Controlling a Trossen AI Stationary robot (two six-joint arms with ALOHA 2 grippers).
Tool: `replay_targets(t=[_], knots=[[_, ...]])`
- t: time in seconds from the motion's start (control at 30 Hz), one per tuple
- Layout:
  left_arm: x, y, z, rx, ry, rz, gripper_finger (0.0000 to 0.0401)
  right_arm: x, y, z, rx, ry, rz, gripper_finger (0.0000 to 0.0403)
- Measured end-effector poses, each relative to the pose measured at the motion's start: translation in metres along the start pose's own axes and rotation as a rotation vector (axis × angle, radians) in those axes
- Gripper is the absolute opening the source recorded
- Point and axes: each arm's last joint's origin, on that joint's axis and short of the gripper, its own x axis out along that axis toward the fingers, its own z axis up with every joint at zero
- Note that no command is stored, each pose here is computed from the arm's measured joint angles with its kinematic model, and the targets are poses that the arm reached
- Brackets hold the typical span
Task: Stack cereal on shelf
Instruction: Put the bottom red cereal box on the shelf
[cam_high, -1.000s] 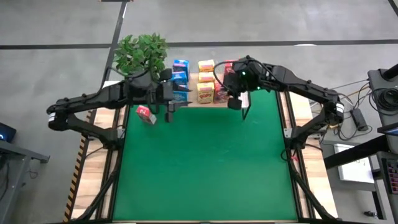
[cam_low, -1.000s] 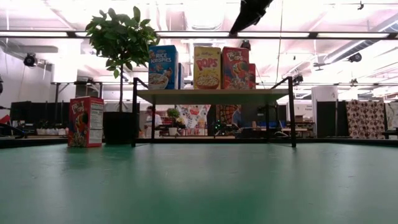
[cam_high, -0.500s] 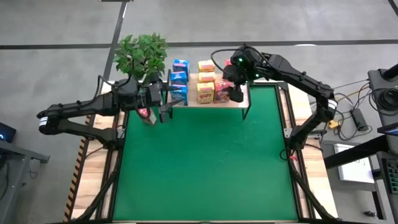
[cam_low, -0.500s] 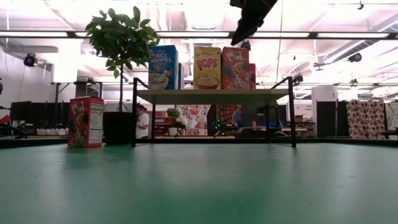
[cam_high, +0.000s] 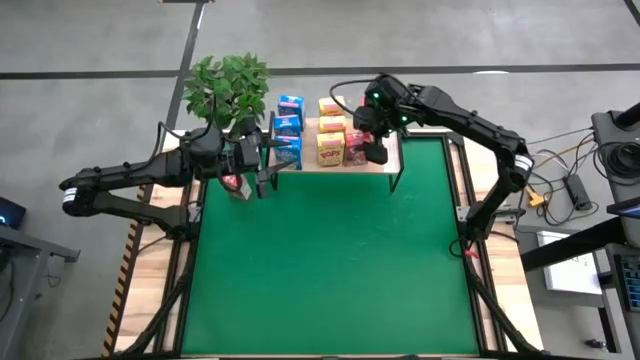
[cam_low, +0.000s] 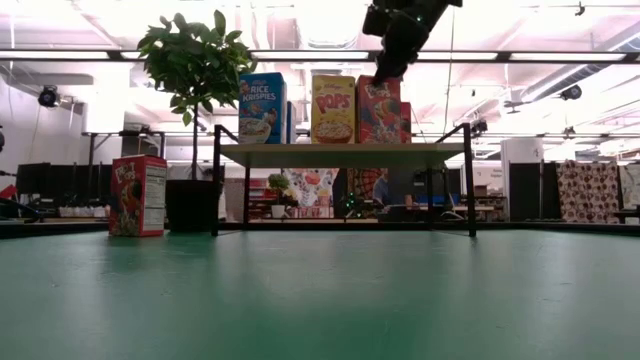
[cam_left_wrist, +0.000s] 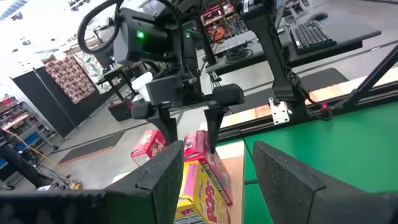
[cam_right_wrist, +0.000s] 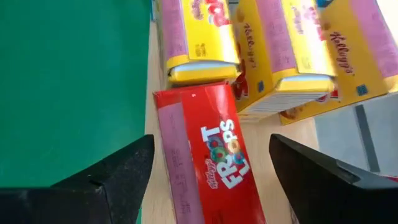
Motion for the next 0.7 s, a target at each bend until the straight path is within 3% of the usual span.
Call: replay_targets(t=[0.1, 0.7], knots=[[0.0000, 0.0000, 0.0000, 0.000, 0.000, 0.000, 0.0176, 0.0030, 0.0012, -0.0010, -0.004, 0.001, 0.045, 0.0297], [0.0002, -0.0004, -0.0008, -0.001, 0.008, -0.004, 0.0176, 0.0027, 0.0013, -0.0006, 0.000, -0.004, 0.043, 0.0199]])
